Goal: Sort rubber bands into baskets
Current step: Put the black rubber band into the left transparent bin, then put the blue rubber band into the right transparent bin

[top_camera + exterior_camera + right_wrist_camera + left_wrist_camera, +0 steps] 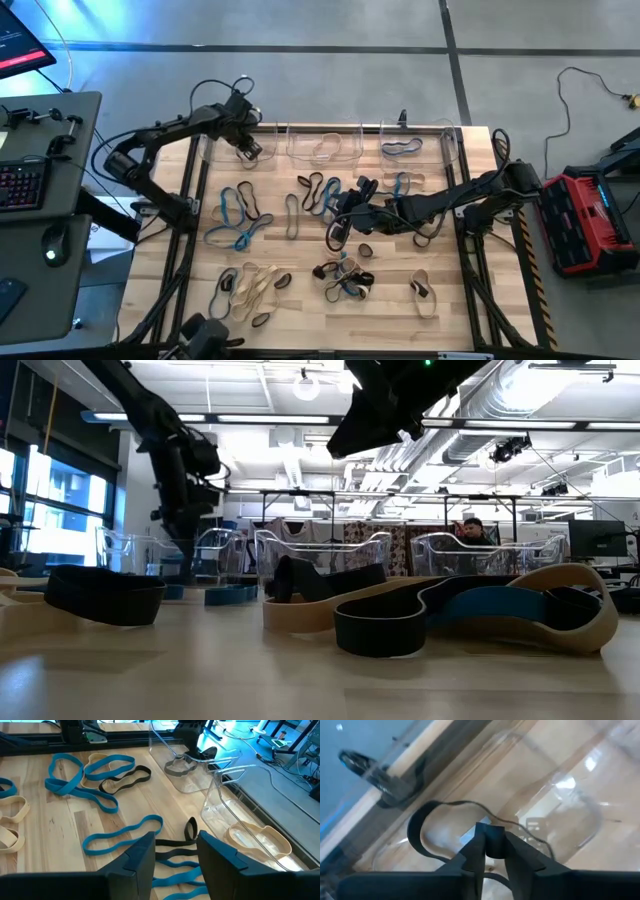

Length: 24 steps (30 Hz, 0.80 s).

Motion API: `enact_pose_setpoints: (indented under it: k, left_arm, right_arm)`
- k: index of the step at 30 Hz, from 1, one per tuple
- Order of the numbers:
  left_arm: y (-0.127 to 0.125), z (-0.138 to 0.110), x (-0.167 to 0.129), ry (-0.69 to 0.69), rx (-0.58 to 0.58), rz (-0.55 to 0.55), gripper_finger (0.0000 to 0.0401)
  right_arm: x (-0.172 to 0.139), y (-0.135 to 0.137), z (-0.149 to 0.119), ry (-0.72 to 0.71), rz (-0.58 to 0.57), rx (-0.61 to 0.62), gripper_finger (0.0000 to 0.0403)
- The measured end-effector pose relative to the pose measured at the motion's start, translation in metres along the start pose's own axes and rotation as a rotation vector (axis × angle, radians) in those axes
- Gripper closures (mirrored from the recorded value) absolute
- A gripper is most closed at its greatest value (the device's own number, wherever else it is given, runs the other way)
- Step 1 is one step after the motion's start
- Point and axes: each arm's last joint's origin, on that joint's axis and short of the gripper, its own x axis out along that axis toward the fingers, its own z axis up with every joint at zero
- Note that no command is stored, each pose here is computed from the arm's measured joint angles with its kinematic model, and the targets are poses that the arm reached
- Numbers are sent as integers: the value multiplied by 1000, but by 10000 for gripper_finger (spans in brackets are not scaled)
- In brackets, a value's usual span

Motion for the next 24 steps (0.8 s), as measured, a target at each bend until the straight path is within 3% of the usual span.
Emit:
enact_pose_setpoints:
  k: [8, 14, 18, 24]
  left_arm:
    - [-5, 1, -14, -41, 17, 42, 289]
    - [-2, 0, -14, -24, -9, 117, 282]
    - [-6, 1, -15, -24, 46, 116, 293]
    - [-29, 6, -35, -126, 113, 95, 350]
  right_arm:
    - [0, 0, -1, 7, 2, -3, 270]
    - [0, 0, -1, 7, 3, -5, 270]
    - [0, 0, -1, 7, 4, -5, 270]
    - [-1, 2, -2, 11, 8, -12, 270]
